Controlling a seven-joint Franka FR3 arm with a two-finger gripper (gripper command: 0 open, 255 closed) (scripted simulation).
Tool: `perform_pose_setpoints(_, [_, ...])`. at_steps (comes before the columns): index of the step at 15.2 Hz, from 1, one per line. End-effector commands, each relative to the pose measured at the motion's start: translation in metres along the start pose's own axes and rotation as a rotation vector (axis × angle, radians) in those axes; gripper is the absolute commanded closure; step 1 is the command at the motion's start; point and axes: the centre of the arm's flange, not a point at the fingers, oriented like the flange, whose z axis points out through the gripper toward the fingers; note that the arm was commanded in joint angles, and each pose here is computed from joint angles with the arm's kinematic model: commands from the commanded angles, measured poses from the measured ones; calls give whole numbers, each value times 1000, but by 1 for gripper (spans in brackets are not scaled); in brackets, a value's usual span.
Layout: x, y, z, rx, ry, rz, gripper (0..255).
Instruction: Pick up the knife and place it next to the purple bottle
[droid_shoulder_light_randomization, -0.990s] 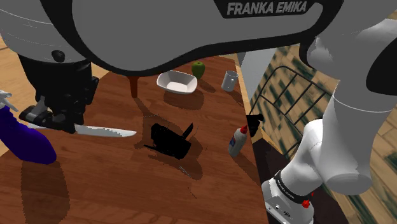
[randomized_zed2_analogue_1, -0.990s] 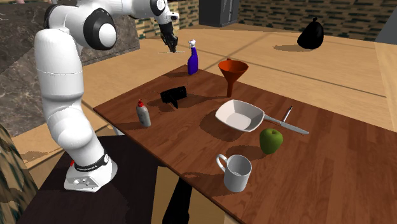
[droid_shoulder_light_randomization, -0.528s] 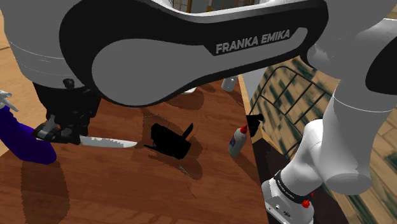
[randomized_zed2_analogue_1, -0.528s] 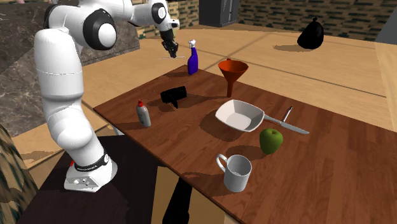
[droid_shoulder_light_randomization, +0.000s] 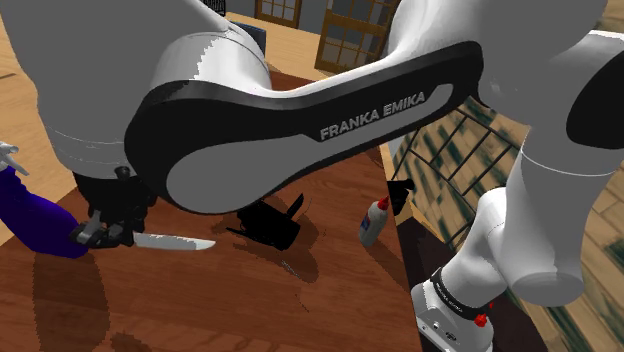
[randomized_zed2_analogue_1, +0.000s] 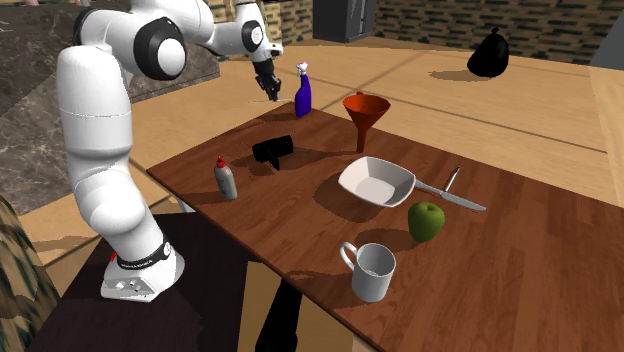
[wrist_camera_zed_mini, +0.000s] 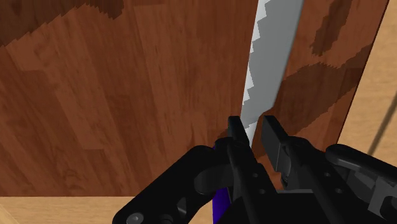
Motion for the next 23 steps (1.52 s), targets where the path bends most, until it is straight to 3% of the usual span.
perform_pose_setpoints(1, [-2, 0, 10, 0, 0, 0, 255])
perform_pose_setpoints(21, [-24, -5, 117, 0, 0, 0, 255])
perform_pose_setpoints(23, [-24, -5, 117, 0, 0, 0, 255])
